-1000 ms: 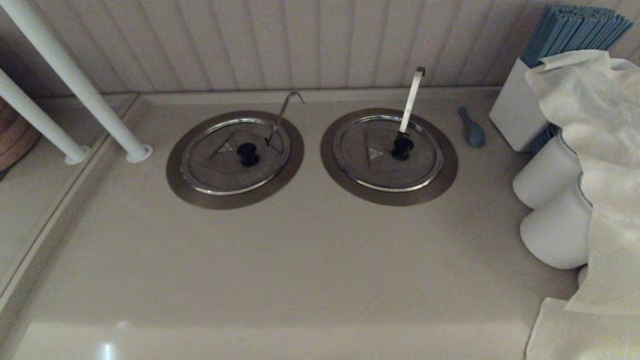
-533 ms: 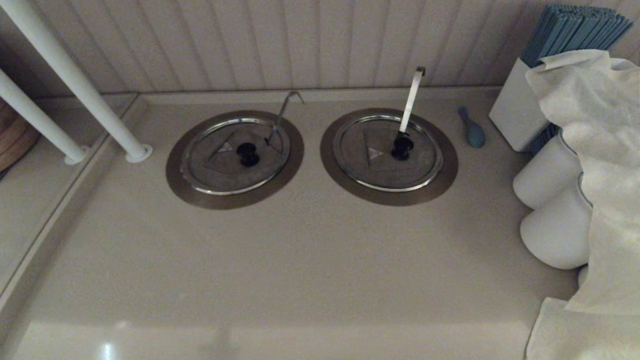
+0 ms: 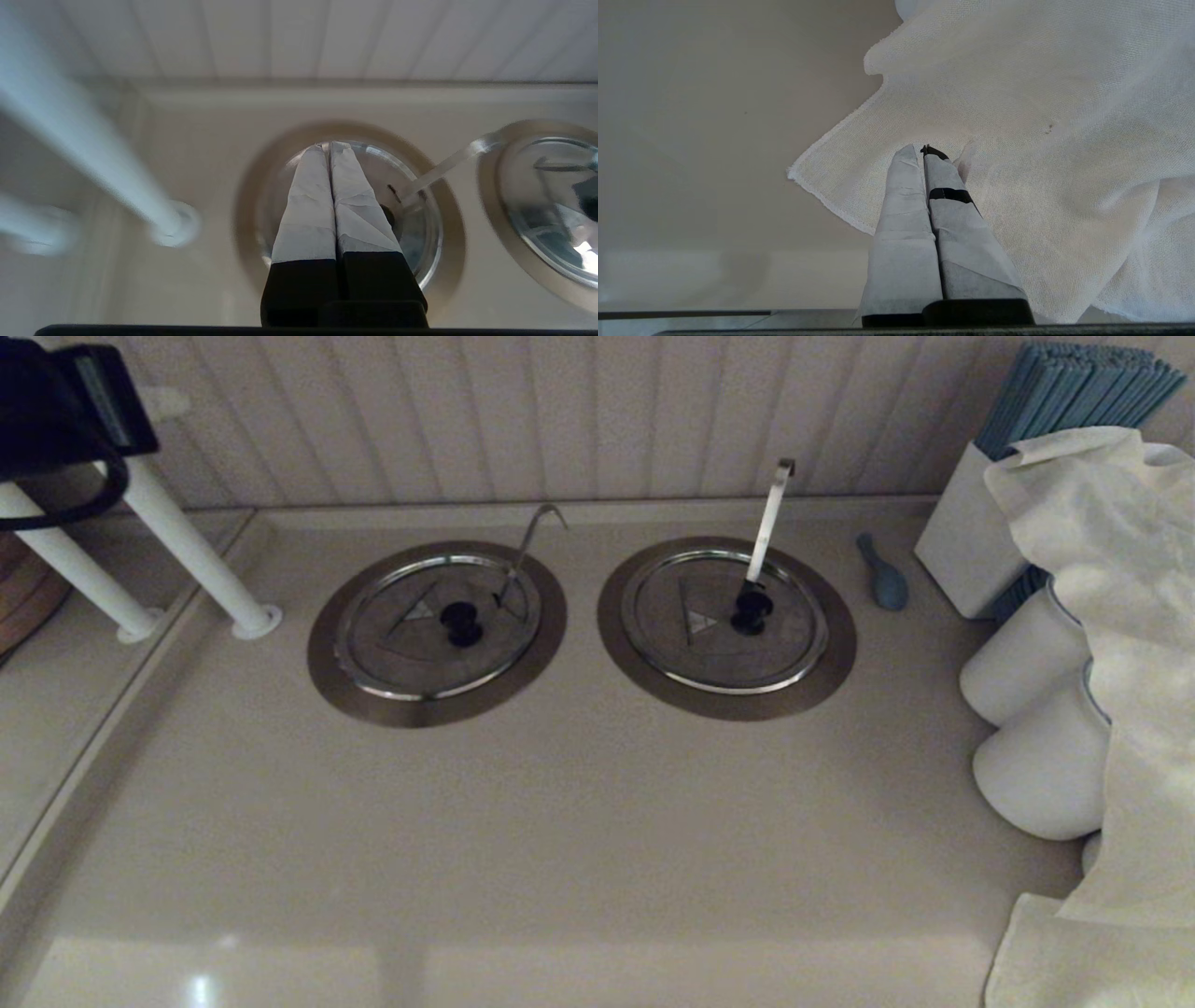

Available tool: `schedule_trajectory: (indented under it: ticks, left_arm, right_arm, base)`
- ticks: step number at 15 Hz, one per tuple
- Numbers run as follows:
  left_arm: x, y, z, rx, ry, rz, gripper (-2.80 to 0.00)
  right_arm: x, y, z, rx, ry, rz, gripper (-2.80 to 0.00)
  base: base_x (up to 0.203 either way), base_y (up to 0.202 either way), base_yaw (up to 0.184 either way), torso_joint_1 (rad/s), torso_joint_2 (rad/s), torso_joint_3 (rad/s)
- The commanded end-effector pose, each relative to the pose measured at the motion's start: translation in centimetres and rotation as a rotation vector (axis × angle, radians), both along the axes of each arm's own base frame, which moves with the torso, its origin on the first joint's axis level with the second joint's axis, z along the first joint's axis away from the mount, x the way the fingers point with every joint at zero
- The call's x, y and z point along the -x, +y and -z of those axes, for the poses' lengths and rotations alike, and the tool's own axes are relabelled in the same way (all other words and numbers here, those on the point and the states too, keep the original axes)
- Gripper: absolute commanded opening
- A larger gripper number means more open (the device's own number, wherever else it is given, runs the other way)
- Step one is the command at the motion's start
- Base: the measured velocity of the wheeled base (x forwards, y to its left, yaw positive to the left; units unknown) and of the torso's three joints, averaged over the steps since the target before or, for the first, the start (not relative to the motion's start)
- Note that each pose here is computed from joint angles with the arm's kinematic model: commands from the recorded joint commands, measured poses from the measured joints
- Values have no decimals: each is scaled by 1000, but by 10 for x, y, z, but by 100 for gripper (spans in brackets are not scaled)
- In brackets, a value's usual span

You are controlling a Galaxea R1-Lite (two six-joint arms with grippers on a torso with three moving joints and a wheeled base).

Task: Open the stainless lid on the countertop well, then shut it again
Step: Open the lid

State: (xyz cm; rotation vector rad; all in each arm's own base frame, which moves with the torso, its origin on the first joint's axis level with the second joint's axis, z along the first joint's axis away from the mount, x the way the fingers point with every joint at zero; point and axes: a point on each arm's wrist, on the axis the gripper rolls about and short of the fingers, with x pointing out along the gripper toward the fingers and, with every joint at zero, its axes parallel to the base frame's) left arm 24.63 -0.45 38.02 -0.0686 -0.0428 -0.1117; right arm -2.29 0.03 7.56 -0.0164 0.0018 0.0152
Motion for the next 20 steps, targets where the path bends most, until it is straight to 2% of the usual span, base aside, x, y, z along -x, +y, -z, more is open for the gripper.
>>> schedule_trajectory:
  ticks: [1,3,5,7,8,11,14,15,16,20]
  left_arm:
    - [-65,-1,47,47,103,2,-280]
    - [-98,-1,68,79,9,9,-280]
    - [-96,-3,81,88,19,59,-280]
    - [-75,-5,78,83,24,191,-280]
    - [-69,-7,78,83,28,231,-280]
    - [-69,-14,88,77,59,263,-280]
    - [-79,-23,115,-63,108,267,-280]
    - [-83,-27,122,-73,125,267,0]
    - [-89,-30,127,-75,130,261,0]
    - [-118,-54,145,-74,2,157,0]
  right_arm:
    - [0,0,0,0,0,0,-280]
    - [0,0,0,0,0,0,-280]
    - [0,0,0,0,0,0,-280]
    - [0,0,0,0,0,0,-280]
    - [0,0,0,0,0,0,-280]
    - [0,0,0,0,0,0,-280]
    - [0,0,0,0,0,0,-280]
    - [0,0,0,0,0,0,-280]
    - [0,0,0,0,0,-1,-280]
    - [0,0,0,0,0,-1,-280]
  base:
    - [0,0,0,0,0,0]
    - [0,0,0,0,0,0]
    - [0,0,0,0,0,0]
    - [0,0,0,0,0,0]
    - [0,0,0,0,0,0]
    - [0,0,0,0,0,0]
    - [0,0,0,0,0,0]
    - [0,0,0,0,0,0]
    - [0,0,0,0,0,0]
    - [0,0,0,0,0,0]
